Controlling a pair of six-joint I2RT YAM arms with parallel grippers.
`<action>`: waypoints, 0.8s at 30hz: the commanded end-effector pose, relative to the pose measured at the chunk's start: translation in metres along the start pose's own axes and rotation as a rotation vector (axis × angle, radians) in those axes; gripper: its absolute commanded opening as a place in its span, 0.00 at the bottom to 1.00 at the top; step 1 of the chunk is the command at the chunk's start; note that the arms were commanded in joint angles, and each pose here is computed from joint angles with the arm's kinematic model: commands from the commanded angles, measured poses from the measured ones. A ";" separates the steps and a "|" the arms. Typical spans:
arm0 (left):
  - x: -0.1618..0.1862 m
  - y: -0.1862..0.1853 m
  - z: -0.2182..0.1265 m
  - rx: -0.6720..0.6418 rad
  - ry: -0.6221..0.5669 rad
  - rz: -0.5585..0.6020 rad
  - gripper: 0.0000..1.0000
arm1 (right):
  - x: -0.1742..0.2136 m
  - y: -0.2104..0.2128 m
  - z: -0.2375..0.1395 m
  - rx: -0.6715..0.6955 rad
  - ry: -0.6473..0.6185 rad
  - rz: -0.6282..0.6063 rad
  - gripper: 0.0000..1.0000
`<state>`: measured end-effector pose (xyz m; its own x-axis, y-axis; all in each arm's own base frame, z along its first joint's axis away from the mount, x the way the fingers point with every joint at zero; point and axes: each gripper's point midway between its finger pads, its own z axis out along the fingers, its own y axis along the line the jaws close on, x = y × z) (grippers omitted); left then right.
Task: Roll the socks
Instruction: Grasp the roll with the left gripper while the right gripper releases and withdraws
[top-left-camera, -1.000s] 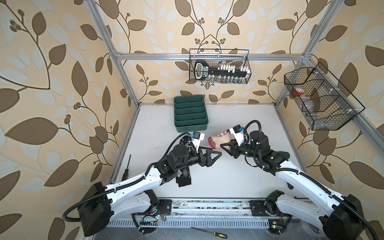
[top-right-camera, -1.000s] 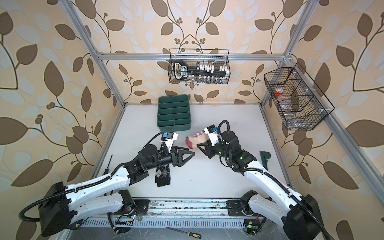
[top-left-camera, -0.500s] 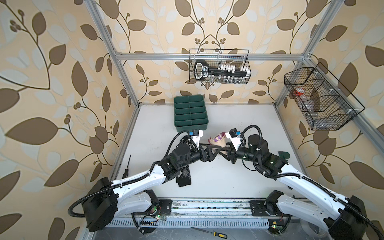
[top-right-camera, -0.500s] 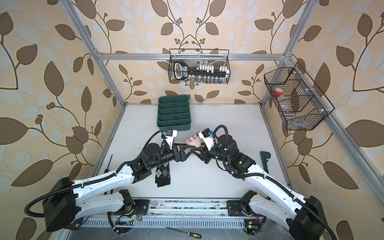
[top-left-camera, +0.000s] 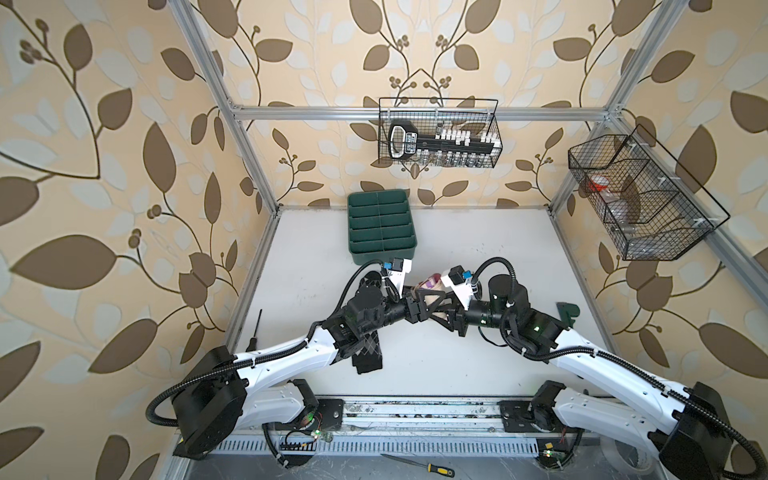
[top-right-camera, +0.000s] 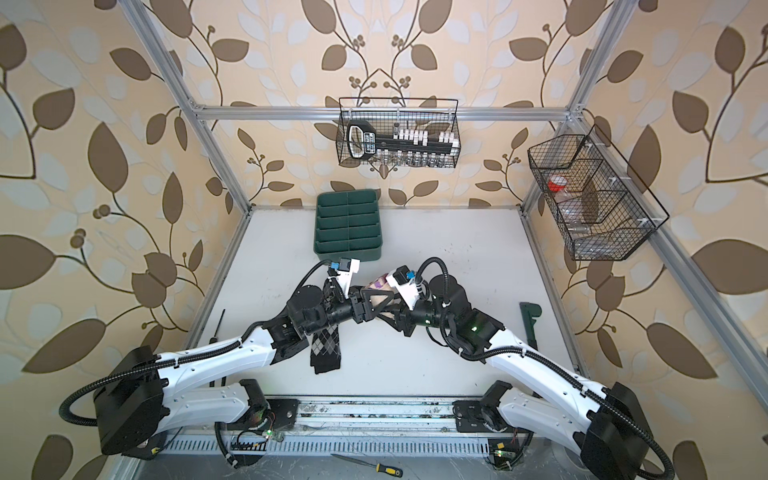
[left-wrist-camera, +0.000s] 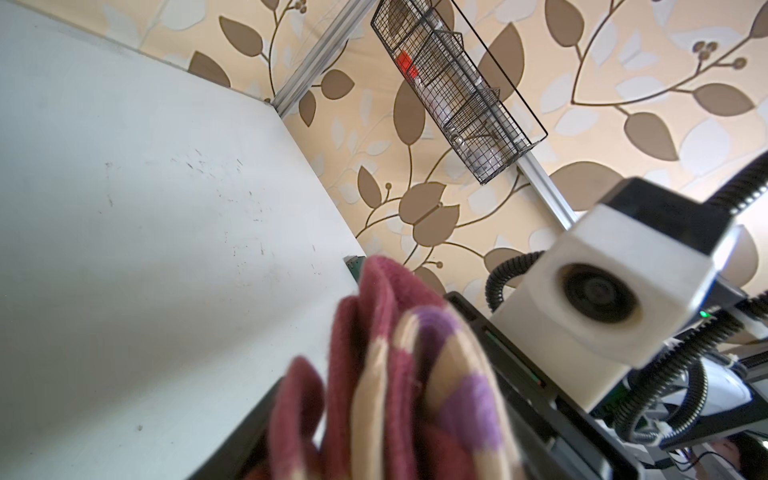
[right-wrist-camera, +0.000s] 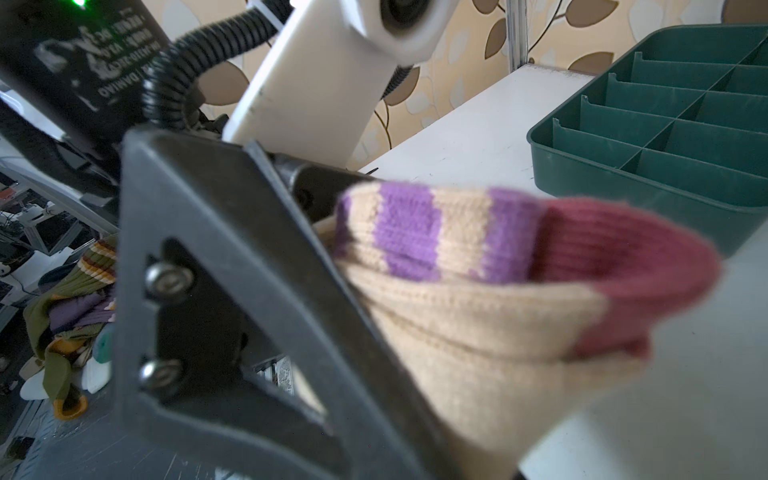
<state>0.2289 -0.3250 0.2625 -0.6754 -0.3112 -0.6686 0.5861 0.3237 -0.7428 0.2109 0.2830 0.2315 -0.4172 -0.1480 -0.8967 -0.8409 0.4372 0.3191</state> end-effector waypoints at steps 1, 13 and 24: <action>-0.023 -0.032 0.001 0.101 -0.061 0.026 0.53 | -0.004 0.006 0.001 -0.027 -0.031 -0.032 0.38; -0.029 -0.037 -0.008 0.087 -0.080 0.120 0.13 | 0.011 -0.001 0.003 0.004 0.030 0.003 0.55; -0.093 -0.050 -0.059 -0.114 -0.051 0.656 0.00 | -0.001 -0.034 -0.063 0.245 -0.045 -0.072 0.84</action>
<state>0.2386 -0.2726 0.3486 -0.3235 -0.2166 -0.9211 0.7715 0.5032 -0.3893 0.2153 0.2337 0.2531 -0.3292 -0.1221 -0.9363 -0.7987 0.5649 0.2071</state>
